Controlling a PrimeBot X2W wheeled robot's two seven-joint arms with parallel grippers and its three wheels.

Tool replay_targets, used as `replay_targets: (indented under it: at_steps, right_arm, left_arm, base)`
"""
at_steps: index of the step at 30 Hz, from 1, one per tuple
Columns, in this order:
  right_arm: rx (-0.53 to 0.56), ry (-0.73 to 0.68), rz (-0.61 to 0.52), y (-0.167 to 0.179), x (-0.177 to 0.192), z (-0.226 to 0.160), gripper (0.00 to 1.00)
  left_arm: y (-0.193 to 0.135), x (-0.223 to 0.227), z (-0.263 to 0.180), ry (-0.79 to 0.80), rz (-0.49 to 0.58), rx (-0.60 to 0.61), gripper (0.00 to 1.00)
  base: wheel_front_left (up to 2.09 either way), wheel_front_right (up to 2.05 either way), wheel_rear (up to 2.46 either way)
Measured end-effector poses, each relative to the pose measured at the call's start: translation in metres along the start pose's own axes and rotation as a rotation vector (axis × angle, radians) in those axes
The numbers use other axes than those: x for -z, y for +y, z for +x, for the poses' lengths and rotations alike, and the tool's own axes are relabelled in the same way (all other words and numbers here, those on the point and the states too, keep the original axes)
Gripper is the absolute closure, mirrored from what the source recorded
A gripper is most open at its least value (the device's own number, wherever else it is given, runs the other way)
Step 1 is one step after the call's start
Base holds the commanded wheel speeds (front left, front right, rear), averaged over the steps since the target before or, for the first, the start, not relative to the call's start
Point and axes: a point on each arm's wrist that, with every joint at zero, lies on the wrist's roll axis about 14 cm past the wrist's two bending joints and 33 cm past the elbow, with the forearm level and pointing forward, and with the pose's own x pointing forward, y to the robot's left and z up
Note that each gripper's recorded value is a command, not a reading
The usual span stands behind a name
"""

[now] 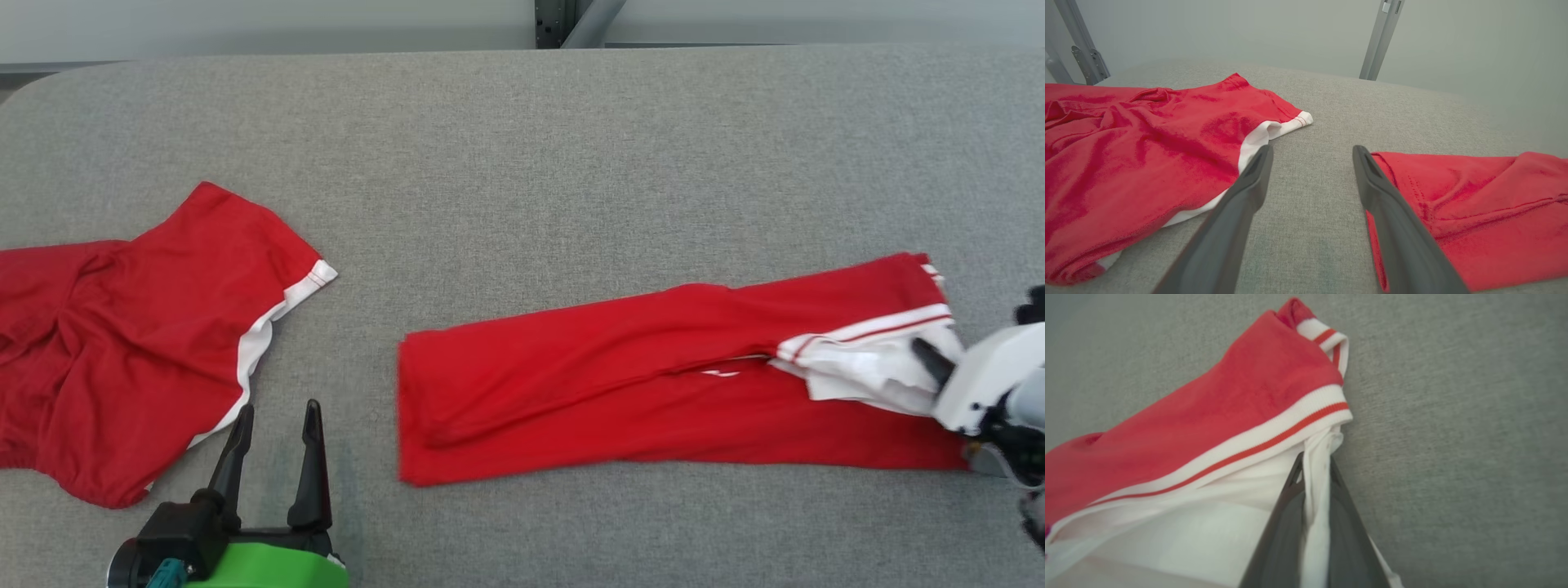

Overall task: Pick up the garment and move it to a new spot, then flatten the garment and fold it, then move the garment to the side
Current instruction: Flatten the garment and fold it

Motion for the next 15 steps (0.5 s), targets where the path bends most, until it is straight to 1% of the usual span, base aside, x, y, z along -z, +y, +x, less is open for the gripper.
replay_targets:
  at_steps: [3,5,7,9,10,11,13,15]
  right_arm:
    - [0.111,-0.006,0.012,-0.051,-0.019,-0.017,1.0]
    - [0.176,-0.043,0.039,-0.081,-0.039,-0.032,1.0]
    - [0.216,-0.093,0.048,-0.1,-0.061,-0.044,1.0]
    - [0.233,-0.148,0.029,-0.109,-0.085,-0.056,1.0]
    - [0.22,-0.183,0.022,-0.106,-0.098,-0.06,1.0]
    - [0.179,-0.21,0.018,-0.094,-0.109,-0.061,1.0]
    - [0.056,-0.234,-0.024,-0.053,-0.12,-0.058,1.0]
    - [-0.09,-0.228,-0.064,-0.006,-0.114,-0.059,1.0]
  left_arm:
    - [-0.003,-0.006,0.004,-0.019,0.0,0.013,0.0]
    - [-0.002,-0.006,0.004,-0.021,0.001,0.01,0.0]
    - [0.0,-0.007,0.003,-0.024,0.001,0.006,0.0]
    - [0.001,-0.008,0.003,-0.026,0.001,0.003,0.0]
    - [0.001,-0.008,0.002,-0.026,0.001,0.002,0.0]
    - [0.002,-0.008,0.001,-0.026,0.0,0.001,0.0]
    - [0.001,-0.009,0.0,-0.028,-0.002,0.003,0.0]
    - [0.001,-0.01,-0.003,-0.033,-0.009,-0.004,0.0]
  base:
    - [0.0,0.0,0.0]
    - [0.0,0.0,0.0]
    - [0.0,0.0,0.0]
    - [0.0,0.0,0.0]
    - [0.0,0.0,0.0]
    - [0.0,0.0,0.0]
    - [0.0,0.0,0.0]
    - [0.0,0.0,0.0]
